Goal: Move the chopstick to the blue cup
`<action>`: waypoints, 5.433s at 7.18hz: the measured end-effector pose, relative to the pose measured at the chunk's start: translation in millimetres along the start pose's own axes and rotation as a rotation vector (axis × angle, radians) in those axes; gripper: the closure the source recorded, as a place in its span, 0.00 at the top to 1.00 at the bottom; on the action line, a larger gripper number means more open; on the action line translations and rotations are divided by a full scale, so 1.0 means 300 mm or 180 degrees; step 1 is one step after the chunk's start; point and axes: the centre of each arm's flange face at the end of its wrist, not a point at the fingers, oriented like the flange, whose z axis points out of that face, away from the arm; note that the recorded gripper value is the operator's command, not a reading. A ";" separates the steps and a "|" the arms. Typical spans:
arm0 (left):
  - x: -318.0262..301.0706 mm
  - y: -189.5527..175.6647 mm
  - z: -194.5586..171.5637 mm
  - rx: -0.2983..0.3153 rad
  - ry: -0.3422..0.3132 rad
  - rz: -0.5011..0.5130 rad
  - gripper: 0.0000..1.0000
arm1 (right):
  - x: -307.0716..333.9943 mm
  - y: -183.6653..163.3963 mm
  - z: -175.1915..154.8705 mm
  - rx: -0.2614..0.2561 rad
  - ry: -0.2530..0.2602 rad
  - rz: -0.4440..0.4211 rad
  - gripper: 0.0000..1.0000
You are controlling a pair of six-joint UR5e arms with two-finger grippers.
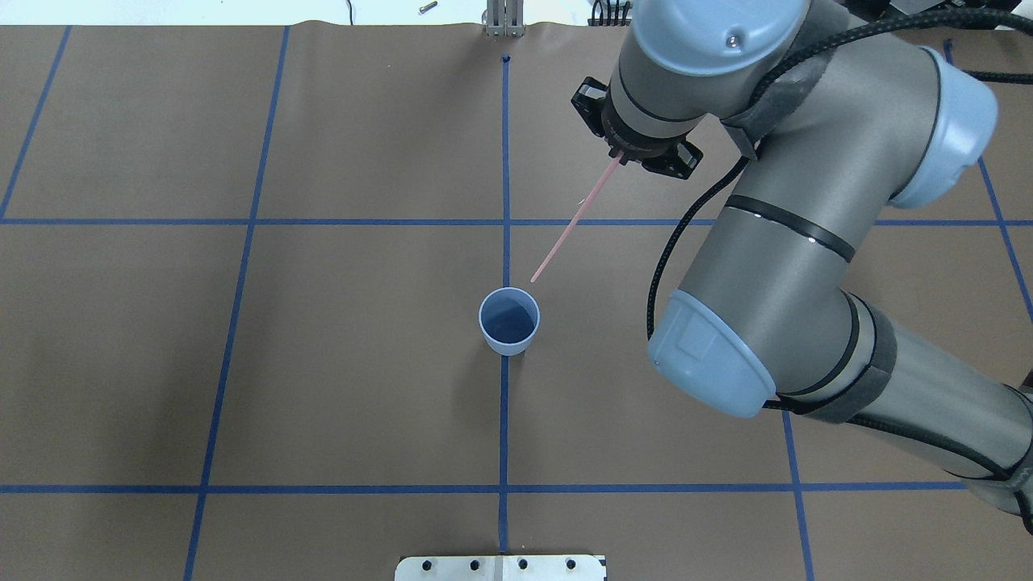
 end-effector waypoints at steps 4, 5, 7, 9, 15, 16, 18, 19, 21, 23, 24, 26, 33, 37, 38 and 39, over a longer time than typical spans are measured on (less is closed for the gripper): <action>-0.003 0.003 0.004 -0.0007 0.0004 -0.0007 0.99 | -0.033 0.183 0.066 0.0077 0.0103 -0.0052 0.00; -0.004 0.004 0.005 -0.0010 0.0004 -0.0010 0.99 | -0.035 0.221 0.096 0.0108 0.0142 -0.0079 0.00; -0.006 0.009 0.009 -0.0021 0.0006 -0.0019 0.99 | -0.041 0.297 0.159 0.0221 0.0214 -0.0172 0.00; -0.009 0.022 0.016 -0.0033 0.0011 -0.0027 0.99 | -0.044 0.341 0.178 0.0258 0.0226 -0.0220 0.51; -0.008 0.038 0.022 -0.0044 0.0014 -0.0029 0.99 | -0.091 0.322 0.091 0.0249 0.0068 -0.0269 1.00; -0.007 0.038 0.021 -0.0042 0.0014 -0.0029 0.99 | -0.092 0.232 0.069 0.0258 0.0060 -0.0439 1.00; -0.006 0.043 0.023 -0.0042 0.0047 -0.0049 0.99 | -0.005 -0.098 0.095 0.0102 0.0151 -0.0963 1.00; 0.000 0.058 0.033 -0.0032 0.0174 -0.0093 0.99 | 0.107 -0.302 0.144 -0.0005 0.0157 -0.1270 1.00; 0.026 0.111 0.035 -0.0018 0.0369 -0.0462 0.99 | 0.362 -0.639 0.243 -0.0176 0.0263 -0.1819 1.00; 0.049 0.178 0.030 -0.0038 0.0388 -0.0800 0.99 | 0.614 -0.919 0.304 -0.0419 0.0412 -0.2269 1.00; 0.047 0.194 0.036 -0.0055 0.0391 -0.0852 0.99 | 0.781 -1.046 0.316 -0.0560 0.0446 -0.2438 1.00; 0.051 0.198 0.031 -0.0048 0.0387 -0.0861 0.99 | 1.188 -1.223 0.308 -0.0792 0.0475 -0.2357 1.00; 0.067 0.215 0.020 -0.0029 0.0384 -0.0836 0.99 | 2.033 -1.184 0.313 -0.1181 0.0628 -0.2105 1.00; 0.077 0.213 0.006 -0.0005 0.0377 -0.0817 0.99 | 2.072 -1.165 0.330 -0.1184 0.0547 -0.2141 1.00; 0.080 0.212 0.003 0.0001 0.0377 -0.0811 0.99 | 2.078 -1.162 0.331 -0.1187 0.0550 -0.2142 1.00; 0.083 0.210 -0.002 0.0007 0.0376 -0.0805 0.99 | 2.080 -1.160 0.330 -0.1185 0.0553 -0.2149 1.00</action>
